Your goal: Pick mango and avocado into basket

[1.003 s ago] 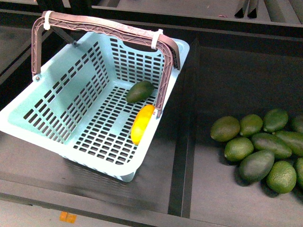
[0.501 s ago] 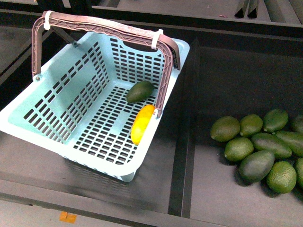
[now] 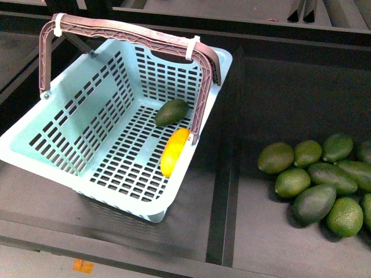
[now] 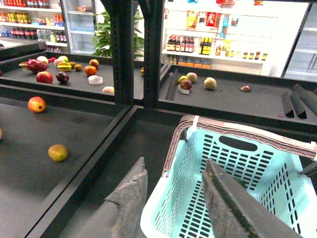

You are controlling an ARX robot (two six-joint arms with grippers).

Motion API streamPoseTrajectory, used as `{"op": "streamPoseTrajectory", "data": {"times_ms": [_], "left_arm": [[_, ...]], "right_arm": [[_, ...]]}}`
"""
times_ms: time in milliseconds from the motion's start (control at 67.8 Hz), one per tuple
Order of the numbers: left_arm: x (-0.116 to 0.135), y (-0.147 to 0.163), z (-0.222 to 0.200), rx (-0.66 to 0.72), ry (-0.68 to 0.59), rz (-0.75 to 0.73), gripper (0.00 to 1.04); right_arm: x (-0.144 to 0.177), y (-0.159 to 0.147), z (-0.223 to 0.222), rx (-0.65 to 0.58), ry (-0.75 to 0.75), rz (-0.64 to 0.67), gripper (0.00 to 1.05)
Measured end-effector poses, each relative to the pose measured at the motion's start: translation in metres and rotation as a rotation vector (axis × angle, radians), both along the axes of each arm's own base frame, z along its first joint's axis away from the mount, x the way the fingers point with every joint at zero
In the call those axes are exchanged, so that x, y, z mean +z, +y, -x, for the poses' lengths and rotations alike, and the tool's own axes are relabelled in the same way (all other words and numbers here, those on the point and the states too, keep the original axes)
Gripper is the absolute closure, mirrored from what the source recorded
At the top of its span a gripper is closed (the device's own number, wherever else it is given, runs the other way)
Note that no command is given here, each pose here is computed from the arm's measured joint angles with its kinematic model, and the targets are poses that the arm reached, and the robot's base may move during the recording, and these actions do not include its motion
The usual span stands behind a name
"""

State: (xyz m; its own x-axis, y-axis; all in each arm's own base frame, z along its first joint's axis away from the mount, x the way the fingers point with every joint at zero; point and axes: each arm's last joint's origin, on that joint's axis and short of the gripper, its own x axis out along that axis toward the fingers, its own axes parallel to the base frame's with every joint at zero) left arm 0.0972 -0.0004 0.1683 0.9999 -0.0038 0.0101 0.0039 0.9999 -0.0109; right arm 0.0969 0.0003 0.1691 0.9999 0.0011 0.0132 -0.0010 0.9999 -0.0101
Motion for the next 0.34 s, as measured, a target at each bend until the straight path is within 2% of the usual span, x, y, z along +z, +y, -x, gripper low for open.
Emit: {"op": "streamPoseTrajectory", "data": {"times_ms": [44,133,192,339], "left_arm": [[0.0,0.0,0.0,0.0,0.0,0.0,0.53],[0.0,0.0,0.0,0.0,0.0,0.0,0.21],[0.0,0.0,0.0,0.0,0.0,0.0,0.08],[0.0,0.0,0.0,0.0,0.0,-0.001,0.08]], "right_arm": [[0.0,0.0,0.0,0.0,0.0,0.0,0.09],[0.0,0.0,0.0,0.0,0.0,0.0,0.09],[0.0,0.0,0.0,0.0,0.0,0.0,0.09],[0.0,0.0,0.0,0.0,0.0,0.0,0.09]]}}
